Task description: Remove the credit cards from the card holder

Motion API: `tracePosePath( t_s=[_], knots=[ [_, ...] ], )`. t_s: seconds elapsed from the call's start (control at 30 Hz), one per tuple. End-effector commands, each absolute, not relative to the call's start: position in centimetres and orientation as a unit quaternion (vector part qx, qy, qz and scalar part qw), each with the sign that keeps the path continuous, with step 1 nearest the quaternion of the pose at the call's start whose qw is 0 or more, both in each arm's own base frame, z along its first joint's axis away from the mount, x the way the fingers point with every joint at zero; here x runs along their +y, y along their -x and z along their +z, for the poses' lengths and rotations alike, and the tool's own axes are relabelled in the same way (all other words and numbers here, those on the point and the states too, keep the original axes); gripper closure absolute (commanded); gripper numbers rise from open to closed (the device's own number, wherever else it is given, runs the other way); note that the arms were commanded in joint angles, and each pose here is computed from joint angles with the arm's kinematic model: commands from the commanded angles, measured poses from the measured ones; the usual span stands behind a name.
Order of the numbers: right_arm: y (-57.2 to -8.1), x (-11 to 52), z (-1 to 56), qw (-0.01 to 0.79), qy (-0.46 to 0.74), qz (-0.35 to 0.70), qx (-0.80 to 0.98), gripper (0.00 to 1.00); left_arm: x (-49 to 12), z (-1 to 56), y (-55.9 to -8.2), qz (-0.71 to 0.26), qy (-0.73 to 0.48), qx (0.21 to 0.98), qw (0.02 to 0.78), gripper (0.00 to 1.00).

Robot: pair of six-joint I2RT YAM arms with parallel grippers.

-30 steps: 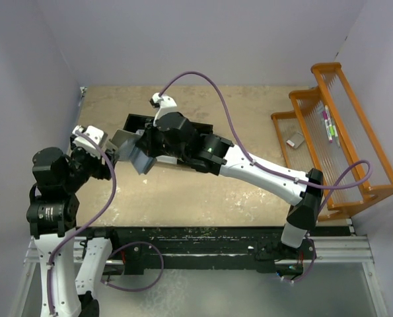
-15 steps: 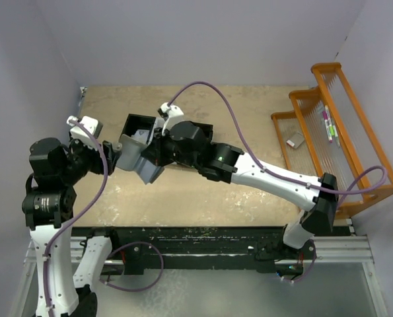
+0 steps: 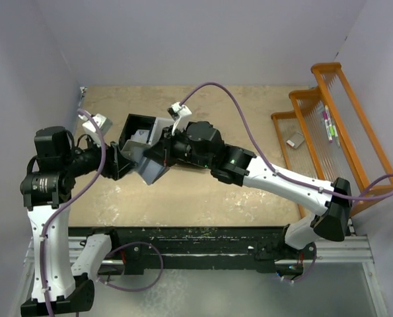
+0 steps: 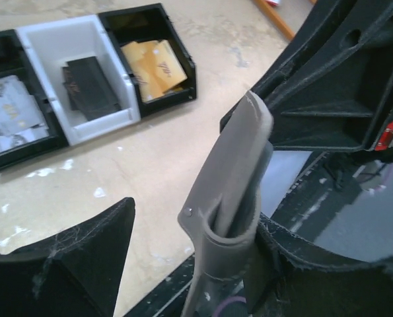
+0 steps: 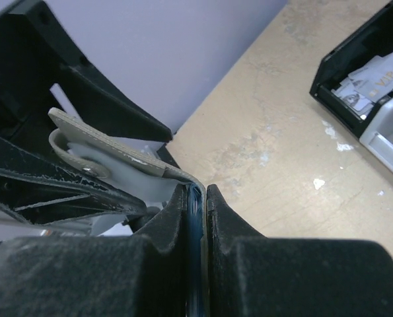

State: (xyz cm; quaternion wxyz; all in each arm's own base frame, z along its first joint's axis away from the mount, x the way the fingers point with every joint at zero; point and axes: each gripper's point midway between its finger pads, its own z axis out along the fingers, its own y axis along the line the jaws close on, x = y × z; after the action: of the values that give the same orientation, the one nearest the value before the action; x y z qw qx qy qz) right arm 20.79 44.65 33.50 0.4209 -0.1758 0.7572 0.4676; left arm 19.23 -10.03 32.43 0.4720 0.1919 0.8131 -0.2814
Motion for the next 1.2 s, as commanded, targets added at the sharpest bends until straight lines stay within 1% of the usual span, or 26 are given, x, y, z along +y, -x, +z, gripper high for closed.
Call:
tracePosePath(
  t_s=[0.0, 0.1, 0.13, 0.2, 0.27, 0.4, 0.53, 0.57, 0.6, 0.63, 0.73, 0.77, 0.83, 0.9, 1.0, 1.03, 1.17],
  knots=[
    [-19.9, 43.9, 39.9, 0.457, 0.184, 0.54, 0.683, 1.0, -12.1, 34.0, -17.5, -0.354, -0.215, 0.798, 0.438, 0.33],
    [-20.4, 43.5, 39.7, 0.459, 0.18, 0.533, 0.688, 1.0, -11.5, 34.5, -17.8, -0.329, -0.213, 0.798, 0.458, 0.22],
    [-20.6, 43.4, 39.6, 0.459, 0.178, 0.529, 0.691, 1.0, -11.3, 34.5, -18.0, -0.316, -0.213, 0.797, 0.469, 0.2],
    [-20.7, 43.5, 39.4, 0.456, 0.179, 0.525, 0.696, 1.0, -10.7, 34.7, -18.4, -0.289, -0.213, 0.792, 0.494, 0.21],
    [-20.5, 43.6, 39.4, 0.453, 0.183, 0.528, 0.695, 1.0, -10.0, 34.7, -18.7, -0.264, -0.208, 0.792, 0.51, 0.26],
    [-20.2, 43.8, 39.5, 0.449, 0.193, 0.535, 0.689, 1.0, -9.3, 35.3, -19.0, -0.238, -0.202, 0.791, 0.526, 0.49],
    [-19.4, 44.2, 39.7, 0.437, 0.214, 0.555, 0.674, 0.99, -9.8, 35.9, -18.7, -0.252, -0.21, 0.781, 0.531, 0.77],
    [-19.2, 44.2, 39.8, 0.431, 0.22, 0.564, 0.669, 0.95, -9.9, 35.8, -18.6, -0.258, -0.207, 0.784, 0.526, 0.86],
    [-18.9, 44.2, 39.9, 0.422, 0.227, 0.577, 0.661, 0.87, -10.1, 35.7, -18.7, -0.265, -0.202, 0.787, 0.52, 0.94],
    [-18.7, 44.1, 40.0, 0.412, 0.234, 0.593, 0.651, 0.76, -10.2, 35.6, -18.6, -0.275, -0.198, 0.789, 0.512, 1.0],
    [-19.0, 42.3, 39.6, 0.375, 0.242, 0.65, 0.614, 0.51, -11.2, 36.1, -18.3, -0.315, -0.19, 0.79, 0.491, 1.0],
    [-18.8, 41.4, 39.5, 0.364, 0.248, 0.671, 0.597, 0.44, -11.5, 36.4, -18.2, -0.328, -0.188, 0.788, 0.486, 1.0],
    [-17.9, 39.4, 39.4, 0.337, 0.255, 0.71, 0.564, 0.38, -12.0, 37.3, -18.1, -0.351, -0.183, 0.784, 0.478, 1.0],
    [-16.8, 38.2, 39.0, 0.328, 0.274, 0.722, 0.544, 0.36, -12.6, 38.0, -18.0, -0.379, -0.178, 0.781, 0.463, 1.0],
    [-16.1, 37.6, 38.2, 0.33, 0.292, 0.71, 0.549, 0.37, -13.3, 38.6, -17.9, -0.416, -0.169, 0.777, 0.442, 1.0],
    [-15.9, 37.3, 38.6, 0.335, 0.294, 0.71, 0.545, 0.38, -13.5, 38.8, -17.9, -0.426, -0.165, 0.775, 0.436, 1.0],
    [-16.5, 37.2, 37.0, 0.341, 0.282, 0.692, 0.571, 0.45, -14.1, 39.3, -17.6, -0.452, -0.166, 0.767, 0.425, 1.0]
  ],
)
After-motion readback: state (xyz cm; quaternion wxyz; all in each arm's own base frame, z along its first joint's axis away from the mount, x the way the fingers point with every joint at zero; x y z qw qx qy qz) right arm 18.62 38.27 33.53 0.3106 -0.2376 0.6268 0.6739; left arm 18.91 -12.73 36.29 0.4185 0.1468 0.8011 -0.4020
